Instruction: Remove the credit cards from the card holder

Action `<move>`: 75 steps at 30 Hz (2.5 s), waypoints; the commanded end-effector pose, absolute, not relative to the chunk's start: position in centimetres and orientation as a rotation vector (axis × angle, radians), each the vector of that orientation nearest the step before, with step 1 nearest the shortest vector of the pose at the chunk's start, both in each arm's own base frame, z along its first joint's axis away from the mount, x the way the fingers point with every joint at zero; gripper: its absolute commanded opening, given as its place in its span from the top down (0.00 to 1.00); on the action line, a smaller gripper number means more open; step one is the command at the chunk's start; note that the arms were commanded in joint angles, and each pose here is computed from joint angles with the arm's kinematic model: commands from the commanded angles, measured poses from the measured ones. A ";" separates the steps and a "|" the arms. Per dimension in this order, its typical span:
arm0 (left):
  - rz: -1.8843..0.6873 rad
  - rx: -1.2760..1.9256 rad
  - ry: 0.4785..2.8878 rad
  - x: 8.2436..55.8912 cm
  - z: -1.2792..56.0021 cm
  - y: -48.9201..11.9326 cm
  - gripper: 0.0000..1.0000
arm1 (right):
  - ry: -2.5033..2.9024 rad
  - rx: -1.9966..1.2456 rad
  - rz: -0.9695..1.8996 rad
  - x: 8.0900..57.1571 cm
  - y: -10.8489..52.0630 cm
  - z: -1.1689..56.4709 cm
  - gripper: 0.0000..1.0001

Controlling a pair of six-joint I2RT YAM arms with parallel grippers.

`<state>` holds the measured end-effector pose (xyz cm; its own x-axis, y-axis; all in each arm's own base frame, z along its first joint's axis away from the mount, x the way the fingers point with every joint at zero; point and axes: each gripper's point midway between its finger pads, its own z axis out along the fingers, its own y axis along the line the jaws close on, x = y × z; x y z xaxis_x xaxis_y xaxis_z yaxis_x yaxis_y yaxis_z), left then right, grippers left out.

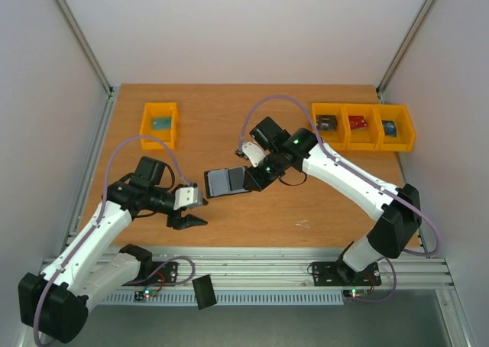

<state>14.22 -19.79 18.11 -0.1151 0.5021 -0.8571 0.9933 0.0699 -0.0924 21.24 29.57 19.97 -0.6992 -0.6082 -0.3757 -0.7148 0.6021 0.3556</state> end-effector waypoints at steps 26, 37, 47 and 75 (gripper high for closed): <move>-0.757 2.787 0.789 -2.5 7.2 -15.3 0.01 | 2.916 -0.556 0.817 11.0 30.0 10.5 0.66; -0.461 2.724 0.695 -1.2 5.5 -20.7 0.01 | 2.865 -0.573 0.686 9.2 31.1 10.1 0.64; -0.649 2.893 0.772 -5.9 7.9 -19.3 0.02 | 2.902 -0.626 0.661 8.1 31.4 8.6 0.64; -0.449 2.753 0.937 -4.6 7.5 -23.4 0.01 | 2.852 -0.668 0.676 8.1 30.7 9.7 0.64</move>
<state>-5.97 -21.99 11.20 0.7340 0.5321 -0.4220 0.5821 -0.8130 -0.0127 8.21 30.89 9.31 -0.8953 -0.3957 -0.2046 -0.4454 0.8060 0.3899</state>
